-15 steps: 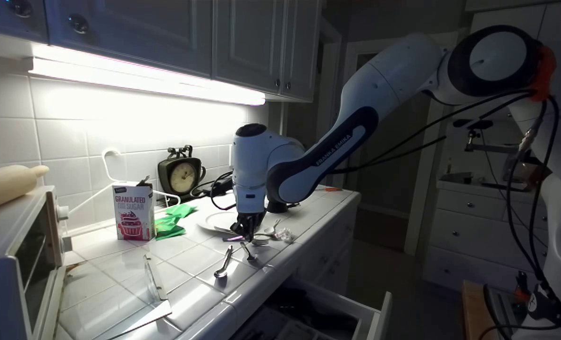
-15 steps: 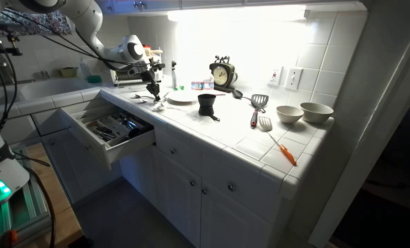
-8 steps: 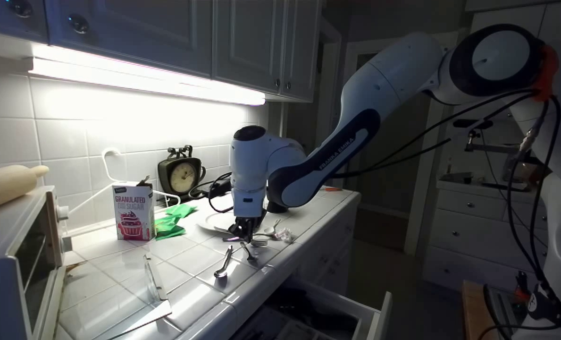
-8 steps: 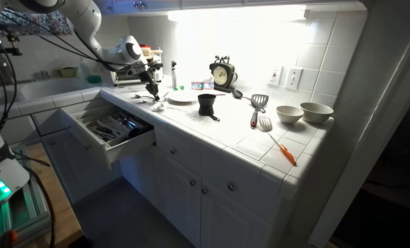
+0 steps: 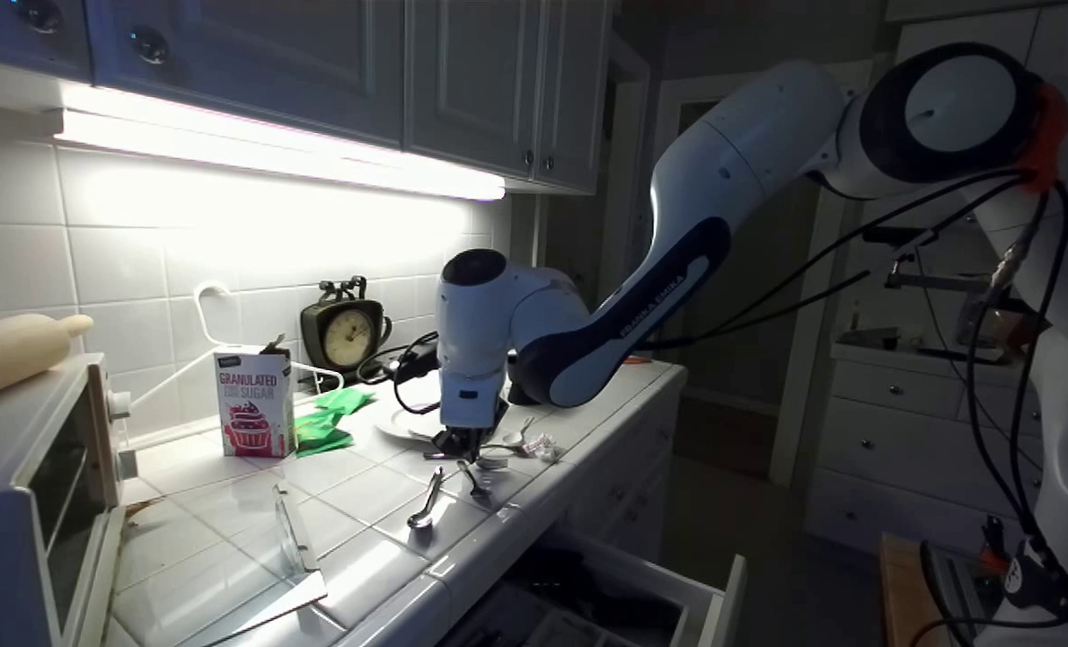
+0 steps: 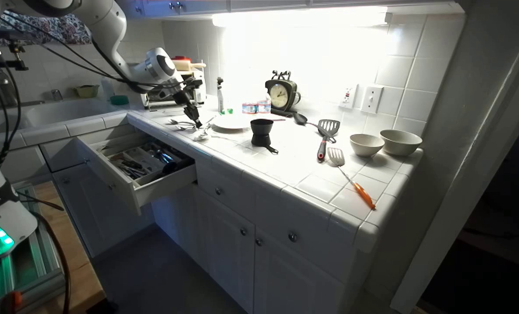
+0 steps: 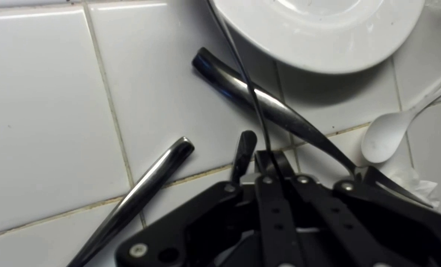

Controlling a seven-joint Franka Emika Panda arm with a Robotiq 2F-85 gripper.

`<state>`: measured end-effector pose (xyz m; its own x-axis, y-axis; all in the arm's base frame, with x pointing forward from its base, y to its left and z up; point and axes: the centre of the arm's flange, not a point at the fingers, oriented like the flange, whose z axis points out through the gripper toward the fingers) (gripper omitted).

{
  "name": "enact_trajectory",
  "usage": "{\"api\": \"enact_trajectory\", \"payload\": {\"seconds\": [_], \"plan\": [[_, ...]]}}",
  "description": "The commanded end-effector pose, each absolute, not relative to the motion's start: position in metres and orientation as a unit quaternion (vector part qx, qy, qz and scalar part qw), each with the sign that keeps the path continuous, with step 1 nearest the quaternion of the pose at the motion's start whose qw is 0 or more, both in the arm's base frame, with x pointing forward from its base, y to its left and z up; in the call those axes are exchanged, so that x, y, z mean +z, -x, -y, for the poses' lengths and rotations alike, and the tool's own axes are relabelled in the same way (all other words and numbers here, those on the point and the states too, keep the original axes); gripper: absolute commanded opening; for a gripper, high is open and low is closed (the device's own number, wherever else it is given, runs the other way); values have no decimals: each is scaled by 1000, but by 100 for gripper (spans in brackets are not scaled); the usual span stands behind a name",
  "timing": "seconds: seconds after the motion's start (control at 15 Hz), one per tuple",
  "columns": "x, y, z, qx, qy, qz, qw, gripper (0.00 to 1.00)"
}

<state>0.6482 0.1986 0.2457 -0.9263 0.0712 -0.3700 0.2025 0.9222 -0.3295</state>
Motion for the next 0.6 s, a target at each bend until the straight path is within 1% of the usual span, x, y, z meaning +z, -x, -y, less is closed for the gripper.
{"api": "enact_trajectory", "payload": {"seconds": [0.0,0.53], "plan": [[227,-637,-200,-211,-56,-956,194,1],[220,-632,-198,-251,-16,-943,219,1]]}}
